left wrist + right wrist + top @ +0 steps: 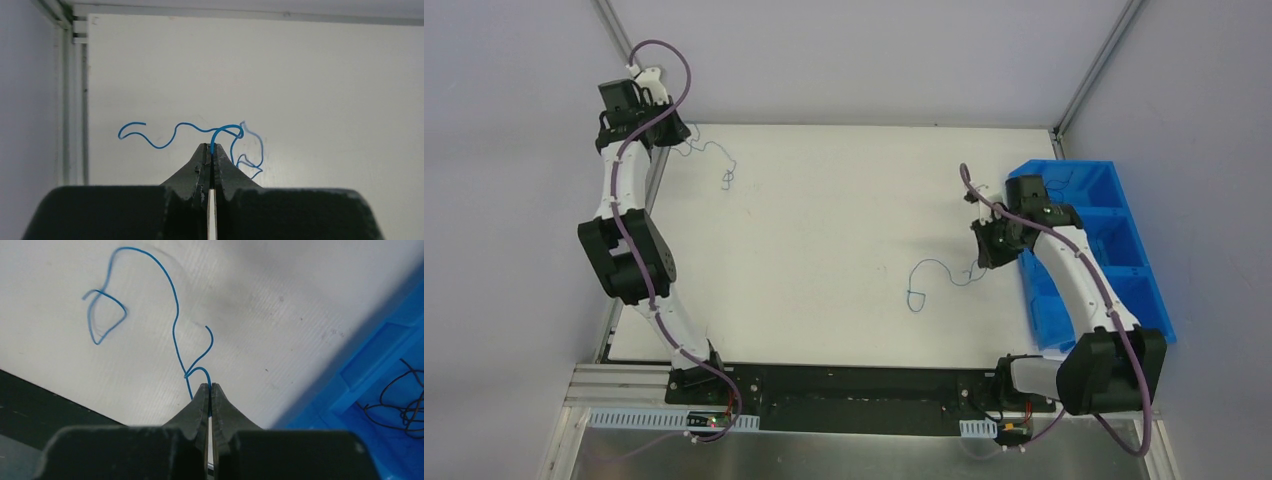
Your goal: Untangle the cables
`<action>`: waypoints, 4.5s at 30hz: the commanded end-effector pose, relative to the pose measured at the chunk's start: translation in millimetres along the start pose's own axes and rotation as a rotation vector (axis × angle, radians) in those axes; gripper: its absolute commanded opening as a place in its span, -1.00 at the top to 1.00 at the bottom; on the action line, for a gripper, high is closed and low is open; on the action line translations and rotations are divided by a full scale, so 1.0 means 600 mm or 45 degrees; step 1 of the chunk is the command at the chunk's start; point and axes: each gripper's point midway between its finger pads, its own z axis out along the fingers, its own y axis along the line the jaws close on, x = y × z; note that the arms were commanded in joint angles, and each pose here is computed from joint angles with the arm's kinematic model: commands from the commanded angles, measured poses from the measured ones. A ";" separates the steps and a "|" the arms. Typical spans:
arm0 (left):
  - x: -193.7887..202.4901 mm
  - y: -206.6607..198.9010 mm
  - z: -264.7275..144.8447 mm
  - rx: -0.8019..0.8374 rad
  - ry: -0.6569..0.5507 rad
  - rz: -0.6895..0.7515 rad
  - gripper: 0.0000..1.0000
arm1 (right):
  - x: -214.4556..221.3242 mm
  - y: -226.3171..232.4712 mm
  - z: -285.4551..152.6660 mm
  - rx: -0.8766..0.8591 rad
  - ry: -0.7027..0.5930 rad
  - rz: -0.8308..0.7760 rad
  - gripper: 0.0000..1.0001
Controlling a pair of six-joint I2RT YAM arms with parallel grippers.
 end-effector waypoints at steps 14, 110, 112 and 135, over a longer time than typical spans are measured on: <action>0.229 -0.428 -0.078 0.890 0.295 0.303 1.00 | -0.072 -0.004 -0.345 0.381 -0.489 -0.170 1.00; 0.345 -0.685 -0.214 1.456 0.633 0.311 -0.12 | -0.141 -0.025 -0.226 -0.214 -0.519 0.491 -0.63; 0.357 -0.649 -0.191 1.354 0.680 0.241 -0.51 | -0.142 -0.007 -0.209 -0.229 -0.480 0.410 -0.63; 0.268 -0.360 -0.164 0.798 0.544 -0.272 -0.56 | -0.209 0.293 0.144 -0.475 -0.020 -0.590 -0.57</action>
